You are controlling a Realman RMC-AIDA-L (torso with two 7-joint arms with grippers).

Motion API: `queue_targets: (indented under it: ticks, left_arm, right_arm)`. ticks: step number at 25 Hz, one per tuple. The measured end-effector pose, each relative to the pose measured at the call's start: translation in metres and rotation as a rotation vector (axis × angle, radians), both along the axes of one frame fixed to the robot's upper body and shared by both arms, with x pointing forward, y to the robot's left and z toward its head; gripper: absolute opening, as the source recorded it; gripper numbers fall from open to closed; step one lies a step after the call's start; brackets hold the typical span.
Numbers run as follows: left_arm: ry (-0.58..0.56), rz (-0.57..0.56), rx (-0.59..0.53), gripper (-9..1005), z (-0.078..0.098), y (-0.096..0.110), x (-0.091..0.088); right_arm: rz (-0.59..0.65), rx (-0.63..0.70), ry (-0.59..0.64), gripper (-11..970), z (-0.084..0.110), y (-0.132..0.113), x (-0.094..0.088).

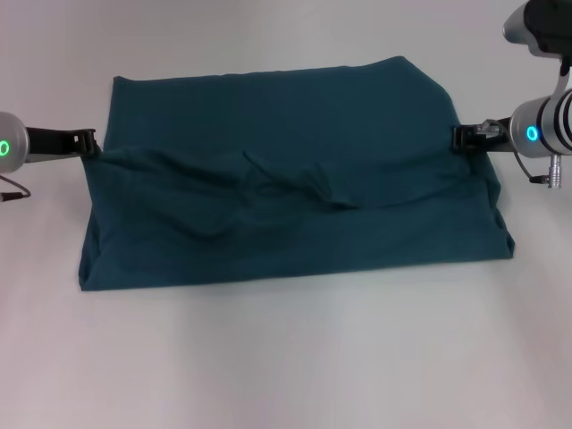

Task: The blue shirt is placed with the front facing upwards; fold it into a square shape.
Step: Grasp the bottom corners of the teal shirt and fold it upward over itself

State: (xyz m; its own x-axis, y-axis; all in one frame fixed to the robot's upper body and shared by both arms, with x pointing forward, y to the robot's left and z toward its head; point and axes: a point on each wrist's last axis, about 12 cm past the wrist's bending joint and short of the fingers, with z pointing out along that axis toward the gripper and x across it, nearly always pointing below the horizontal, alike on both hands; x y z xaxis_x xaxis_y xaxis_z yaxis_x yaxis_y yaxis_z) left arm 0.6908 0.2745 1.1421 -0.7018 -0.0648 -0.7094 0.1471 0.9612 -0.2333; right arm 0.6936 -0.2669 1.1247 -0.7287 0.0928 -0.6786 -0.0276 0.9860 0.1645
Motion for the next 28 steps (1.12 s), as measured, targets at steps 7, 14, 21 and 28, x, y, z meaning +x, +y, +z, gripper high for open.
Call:
queue_targets:
  ticks: [7,14,21,28]
  left_arm:
    - [-0.005,0.002,0.015,3,-0.0017,-0.0003,0.0003]
    - [-0.003,0.001,0.02,3,-0.0031,0.0004,-0.0005]
    - [-0.003,0.0,0.028,3,-0.0053,0.0,-0.0012]
    - [-0.029,0.02,0.026,3,-0.0033,0.0021,-0.0004]
  right_arm:
    - [-0.007,-0.008,0.01,31,-0.0058,-0.0037,-0.0032]
    - [-0.013,-0.014,0.009,31,-0.0079,-0.0065,-0.0041]
    - [-0.013,-0.014,0.007,32,-0.0084,-0.0058,-0.004]
    - [-0.011,-0.014,0.002,32,-0.007,-0.004,-0.0027]
